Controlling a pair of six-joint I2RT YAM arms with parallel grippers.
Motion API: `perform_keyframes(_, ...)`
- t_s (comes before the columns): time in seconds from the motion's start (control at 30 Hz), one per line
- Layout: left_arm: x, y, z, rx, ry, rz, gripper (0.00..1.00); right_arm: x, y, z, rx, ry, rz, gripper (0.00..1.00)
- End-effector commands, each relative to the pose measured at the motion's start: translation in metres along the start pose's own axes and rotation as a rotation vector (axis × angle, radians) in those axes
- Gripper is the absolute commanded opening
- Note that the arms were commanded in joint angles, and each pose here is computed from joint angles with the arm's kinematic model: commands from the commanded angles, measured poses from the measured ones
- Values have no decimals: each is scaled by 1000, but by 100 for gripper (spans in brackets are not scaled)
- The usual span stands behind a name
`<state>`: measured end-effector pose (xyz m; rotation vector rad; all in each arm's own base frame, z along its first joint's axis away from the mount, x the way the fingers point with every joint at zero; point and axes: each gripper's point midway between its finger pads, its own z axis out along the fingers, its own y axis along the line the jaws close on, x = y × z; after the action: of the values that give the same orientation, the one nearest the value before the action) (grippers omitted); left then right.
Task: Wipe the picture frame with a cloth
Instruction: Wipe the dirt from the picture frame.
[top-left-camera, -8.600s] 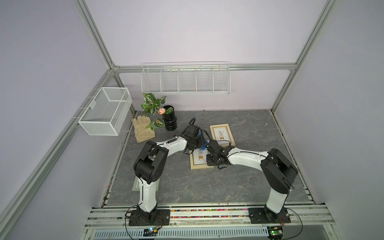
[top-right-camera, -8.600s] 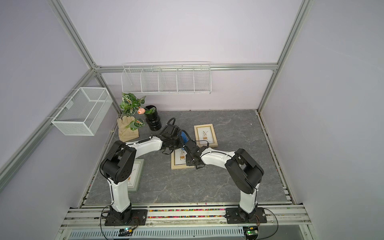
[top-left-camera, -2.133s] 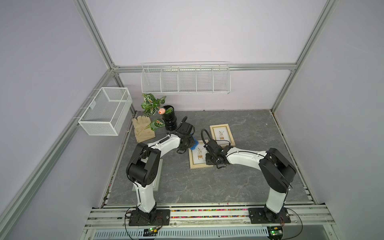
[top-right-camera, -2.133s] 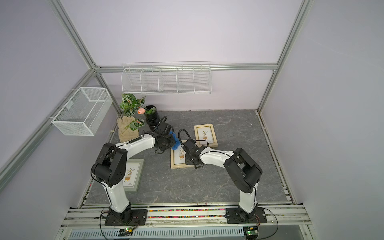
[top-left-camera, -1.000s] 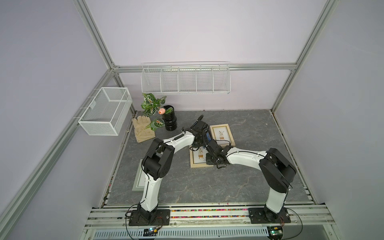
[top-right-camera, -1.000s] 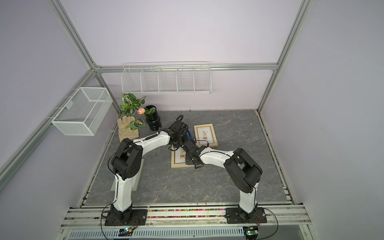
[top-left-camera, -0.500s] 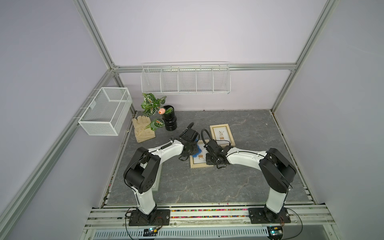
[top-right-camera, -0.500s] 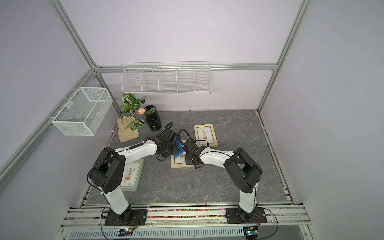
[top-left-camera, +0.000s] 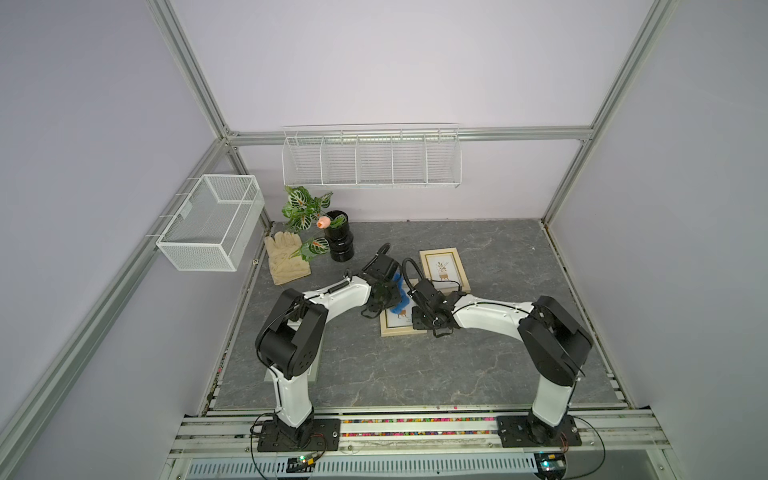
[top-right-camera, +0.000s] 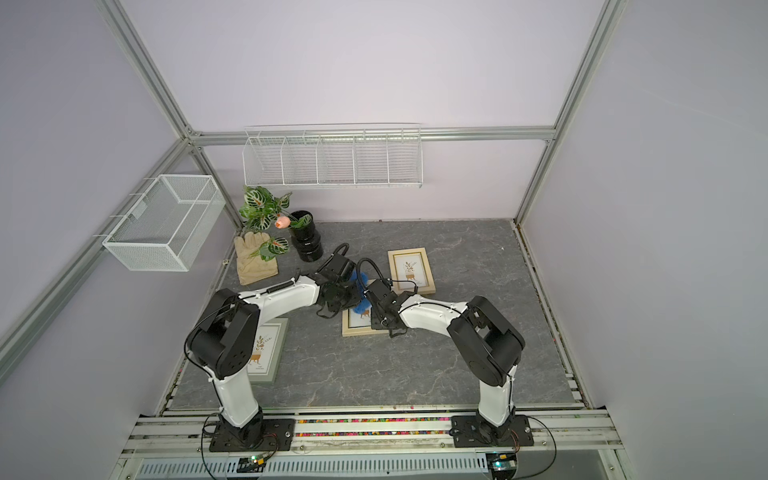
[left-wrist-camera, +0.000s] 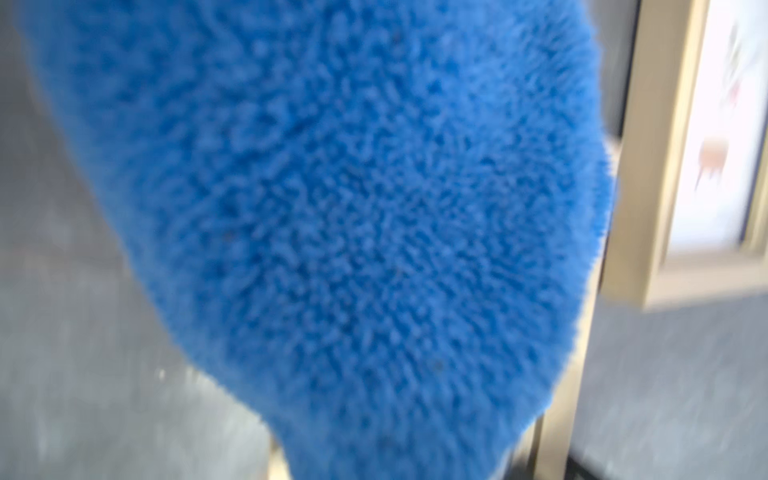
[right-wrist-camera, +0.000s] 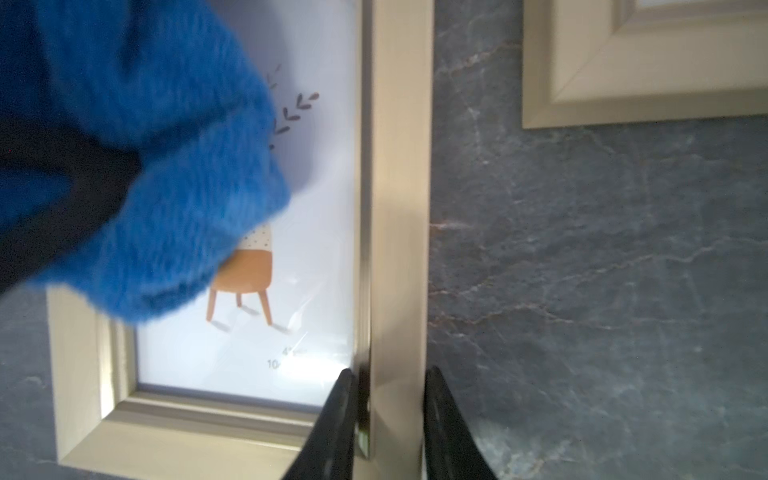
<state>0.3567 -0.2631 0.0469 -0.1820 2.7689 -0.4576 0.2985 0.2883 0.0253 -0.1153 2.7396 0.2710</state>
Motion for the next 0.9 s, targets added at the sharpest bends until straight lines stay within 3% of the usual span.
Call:
perform_keyframes(0.0, 23, 12, -6, -84, 46, 49, 0, 38, -36, 11, 134, 133, -11, 26)
perform_keyframes(0.2, 91, 37, -31, -93, 107, 24, 0, 39, -35, 14, 125, 137, -11, 26)
perform_keyframes(0.33, 114, 28, -36, 5, 138, -12, 0, 38, -34, 14, 123, 137, -14, 26)
perform_keyframes(0.6, 120, -20, -8, 165, 184, -44, 0, 39, -35, 13, 126, 140, -4, 26)
perform_keyframes(0.7, 120, -7, -12, 122, 172, -45, 0, 39, -36, 13, 133, 138, -7, 26)
perform_keyframes(0.87, 115, 48, -32, -20, 127, -58, 0, 38, -35, 12, 130, 139, -5, 26)
